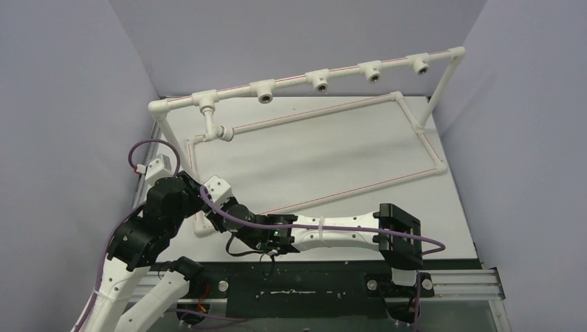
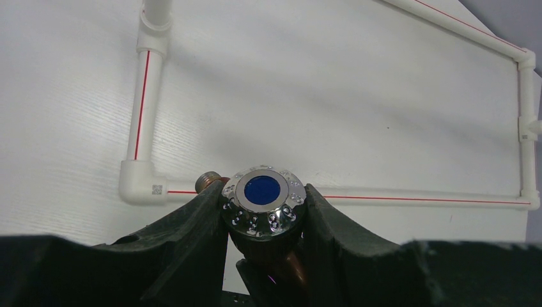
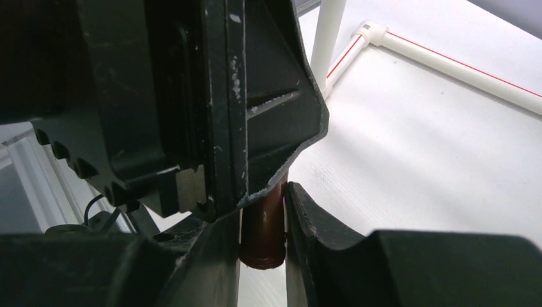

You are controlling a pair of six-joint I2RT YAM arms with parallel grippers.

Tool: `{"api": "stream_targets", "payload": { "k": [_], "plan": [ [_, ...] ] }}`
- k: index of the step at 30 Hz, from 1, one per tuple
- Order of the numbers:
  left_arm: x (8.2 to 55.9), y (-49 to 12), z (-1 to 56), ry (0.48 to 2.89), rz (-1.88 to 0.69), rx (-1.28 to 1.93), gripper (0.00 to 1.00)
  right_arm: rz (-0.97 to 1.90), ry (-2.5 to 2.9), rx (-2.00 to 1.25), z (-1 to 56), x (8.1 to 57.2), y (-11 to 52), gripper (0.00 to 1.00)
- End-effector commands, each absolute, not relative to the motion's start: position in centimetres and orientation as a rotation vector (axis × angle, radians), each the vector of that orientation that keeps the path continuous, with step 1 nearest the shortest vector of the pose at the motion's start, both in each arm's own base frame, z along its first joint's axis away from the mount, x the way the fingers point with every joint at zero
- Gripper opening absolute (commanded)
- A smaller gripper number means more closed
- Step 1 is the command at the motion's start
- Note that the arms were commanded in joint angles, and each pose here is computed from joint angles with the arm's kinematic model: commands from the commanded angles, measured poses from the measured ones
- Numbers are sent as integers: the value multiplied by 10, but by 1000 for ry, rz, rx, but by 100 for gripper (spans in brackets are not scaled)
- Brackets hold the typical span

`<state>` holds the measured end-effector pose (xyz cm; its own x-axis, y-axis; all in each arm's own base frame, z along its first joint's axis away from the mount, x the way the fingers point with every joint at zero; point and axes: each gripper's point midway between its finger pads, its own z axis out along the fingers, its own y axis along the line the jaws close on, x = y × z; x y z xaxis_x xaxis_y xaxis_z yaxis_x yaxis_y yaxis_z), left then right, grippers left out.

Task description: Install the water faucets

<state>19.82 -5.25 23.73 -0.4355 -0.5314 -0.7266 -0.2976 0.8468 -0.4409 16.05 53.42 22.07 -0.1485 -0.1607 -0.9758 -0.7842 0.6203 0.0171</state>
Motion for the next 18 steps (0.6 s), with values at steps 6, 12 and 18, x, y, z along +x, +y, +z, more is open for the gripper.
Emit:
{"api": "stream_targets", "payload": {
  "k": [6, 12, 18],
  "plan": [
    [202, -66, 282, 1909, -481, -563, 67, 723, 1617, -740, 250, 153, 518, 0],
    [197, -73, 294, 1888, -542, -510, 87, 734, 1629, -723, 245, 150, 489, 0],
    [192, -88, 294, 1875, -638, -420, 89, 792, 1652, -684, 242, 150, 450, 0]
  ]
}}
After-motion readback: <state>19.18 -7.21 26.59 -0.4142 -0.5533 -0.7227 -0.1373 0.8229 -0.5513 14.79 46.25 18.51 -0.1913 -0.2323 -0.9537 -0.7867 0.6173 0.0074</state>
